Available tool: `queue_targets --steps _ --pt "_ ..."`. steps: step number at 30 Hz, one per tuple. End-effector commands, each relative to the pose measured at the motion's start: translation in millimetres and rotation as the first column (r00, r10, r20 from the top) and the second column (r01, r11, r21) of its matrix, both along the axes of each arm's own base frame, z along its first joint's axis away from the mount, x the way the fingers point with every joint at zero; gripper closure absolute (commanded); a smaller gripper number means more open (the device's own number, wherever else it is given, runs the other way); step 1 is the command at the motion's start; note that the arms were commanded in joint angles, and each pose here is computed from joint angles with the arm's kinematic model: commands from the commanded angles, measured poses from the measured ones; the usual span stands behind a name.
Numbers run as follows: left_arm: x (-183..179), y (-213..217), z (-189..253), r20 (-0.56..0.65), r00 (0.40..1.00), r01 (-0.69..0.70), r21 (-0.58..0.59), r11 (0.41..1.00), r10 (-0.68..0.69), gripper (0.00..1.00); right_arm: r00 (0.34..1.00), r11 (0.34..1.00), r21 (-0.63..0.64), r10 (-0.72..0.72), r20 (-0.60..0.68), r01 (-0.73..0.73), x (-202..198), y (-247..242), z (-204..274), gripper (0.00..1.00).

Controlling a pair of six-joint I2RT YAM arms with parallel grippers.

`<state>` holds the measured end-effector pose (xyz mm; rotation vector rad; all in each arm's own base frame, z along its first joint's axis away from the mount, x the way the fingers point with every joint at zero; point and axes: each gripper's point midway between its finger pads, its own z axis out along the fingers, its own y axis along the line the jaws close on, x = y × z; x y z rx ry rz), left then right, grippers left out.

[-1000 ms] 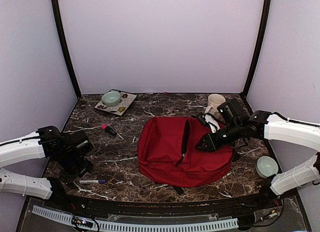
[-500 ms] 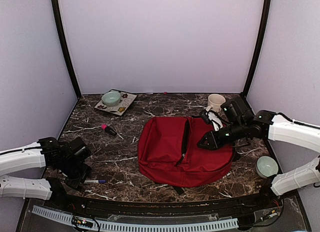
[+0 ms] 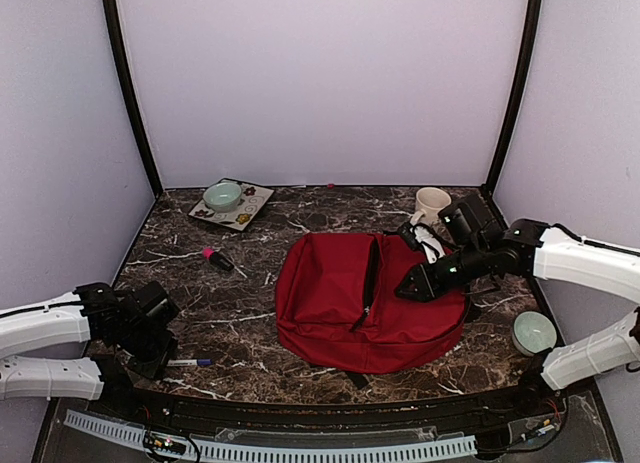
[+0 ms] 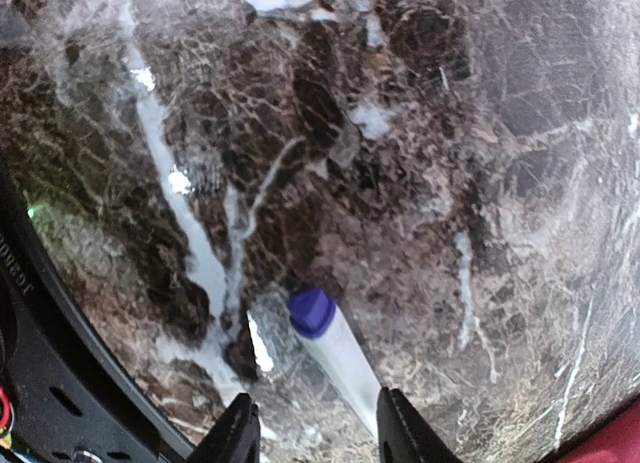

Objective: Pack the student bag
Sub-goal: Pick up the pen at the corner of the board.

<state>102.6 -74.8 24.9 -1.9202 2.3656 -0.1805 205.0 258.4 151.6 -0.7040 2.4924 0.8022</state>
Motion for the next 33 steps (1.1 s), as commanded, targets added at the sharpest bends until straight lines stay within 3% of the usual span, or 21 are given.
queue_targets --steps 1,8,15,21,28,33 --pt "-2.6 8.4 -13.1 -0.007 0.985 -0.171 0.007 0.985 0.171 0.59 1.0 1.0 0.016 0.014 0.015 -0.014 3.8 8.3 10.8 0.77" --pt "2.3 8.9 -18.2 -0.011 0.989 -0.145 0.04 0.989 0.146 0.64 1.0 1.0 0.008 0.021 0.018 -0.021 4.1 7.7 10.8 0.77" --pt "9.9 4.8 -24.6 -0.006 0.993 -0.118 0.039 0.992 0.118 0.89 0.999 1.0 -0.004 0.03 0.032 -0.03 4.7 6.8 13.0 0.77" --pt "27.5 -6.8 -24.5 0.066 0.994 -0.09 -0.009 0.996 0.091 0.96 0.999 0.999 -0.015 0.035 0.034 -0.035 3.0 4.2 11.2 0.77" --pt "51.6 -31.2 -23.3 0.208 0.975 -0.046 -0.163 0.986 0.08 0.98 0.996 1.0 -0.021 0.026 0.09 -0.024 7.0 -0.9 18.4 0.77" --pt "65.1 -35.2 -3.4 0.271 0.959 -0.039 -0.177 0.983 0.087 1.0 0.99 1.0 -0.01 0.009 0.138 -0.008 11.7 -2.8 25.8 0.76"
